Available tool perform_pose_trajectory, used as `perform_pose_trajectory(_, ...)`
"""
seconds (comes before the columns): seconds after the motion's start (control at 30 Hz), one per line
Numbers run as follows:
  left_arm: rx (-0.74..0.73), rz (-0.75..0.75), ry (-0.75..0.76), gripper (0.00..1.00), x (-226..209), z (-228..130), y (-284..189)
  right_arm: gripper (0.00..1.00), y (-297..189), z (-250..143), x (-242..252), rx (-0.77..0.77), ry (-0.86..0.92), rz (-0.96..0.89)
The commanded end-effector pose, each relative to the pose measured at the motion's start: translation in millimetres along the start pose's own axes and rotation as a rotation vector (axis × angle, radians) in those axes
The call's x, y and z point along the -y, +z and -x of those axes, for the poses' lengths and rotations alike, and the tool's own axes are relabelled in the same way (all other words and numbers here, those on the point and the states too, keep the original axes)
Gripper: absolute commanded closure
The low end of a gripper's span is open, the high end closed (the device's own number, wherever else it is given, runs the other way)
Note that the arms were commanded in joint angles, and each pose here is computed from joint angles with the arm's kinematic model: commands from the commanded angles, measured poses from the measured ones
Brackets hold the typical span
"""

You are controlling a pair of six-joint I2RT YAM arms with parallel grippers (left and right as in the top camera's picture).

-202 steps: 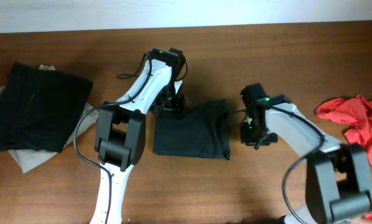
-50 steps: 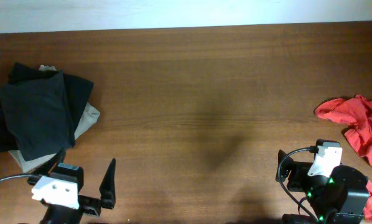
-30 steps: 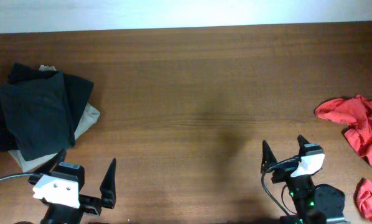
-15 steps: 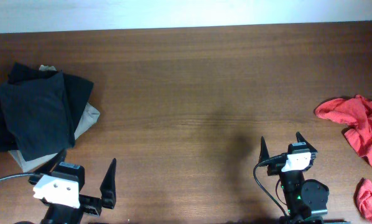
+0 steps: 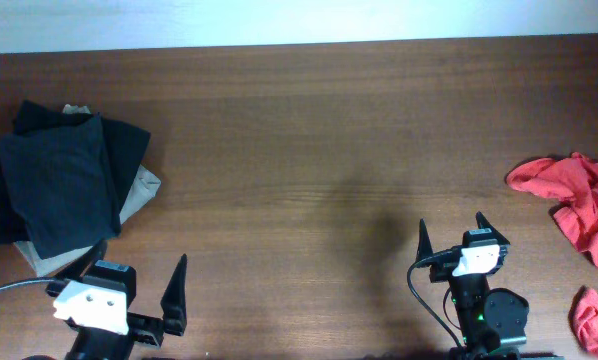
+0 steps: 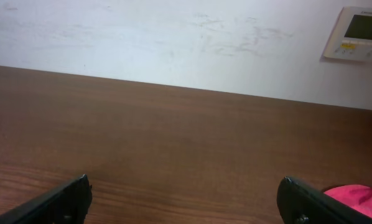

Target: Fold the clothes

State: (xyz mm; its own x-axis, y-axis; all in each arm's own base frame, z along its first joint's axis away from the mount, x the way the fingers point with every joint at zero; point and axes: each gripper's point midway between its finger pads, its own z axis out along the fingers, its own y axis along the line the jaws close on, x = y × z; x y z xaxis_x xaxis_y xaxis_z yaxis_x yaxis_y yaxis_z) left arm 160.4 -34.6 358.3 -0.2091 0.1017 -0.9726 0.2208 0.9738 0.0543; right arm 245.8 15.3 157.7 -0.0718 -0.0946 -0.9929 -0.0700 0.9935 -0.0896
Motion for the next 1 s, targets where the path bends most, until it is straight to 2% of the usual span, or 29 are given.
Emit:
perform_pose_trajectory(0.0,-0.009,0.018,-0.006,0.01,-3,-3,1,0.01,0,-2,1,-0.003,-0.008,-0.007)
perform_pose_trajectory(0.1,-0.078,0.04,-0.024,0.01,-7,-28,14,0.01,0,-2,1,-0.003,-0.008,-0.007)
perform_pose_trajectory(0.23,-0.19,0.117,-0.123,0.01,-23,-88,49,0.01,0,-2,1,-0.003,-0.008,-0.007)
perform_pose_trajectory(0.27,-0.158,0.129,-0.157,0.01,-26,-102,61,0.01,0,-2,1,-0.003,-0.008,-0.007)
perform_pose_trajectory(0.4,0.039,0.1,-0.123,0.01,-24,-123,87,0.01,0,-2,1,-0.003,-0.008,-0.007)
perform_pose_trajectory(0.47,0.096,0.099,-0.112,0.01,-24,-130,93,0.01,0,-2,1,-0.003,-0.007,-0.007)
perform_pose_trajectory(0.63,0.354,0.081,-0.056,0.0,-23,-132,111,0.01,0,-2,1,-0.003,-0.008,-0.007)
perform_pose_trajectory(0.73,0.335,0.085,0.048,0.01,-21,-134,111,0.01,0,-2,1,-0.003,-0.007,-0.007)
perform_pose_trajectory(0.83,0.163,0.064,0.027,0.01,-18,-176,122,0.01,0,-2,1,-0.003,-0.008,-0.007)
perform_pose_trajectory(0.97,0.167,0.055,0.029,0.01,-16,-175,122,0.01,0,-2,1,-0.003,-0.007,-0.007)
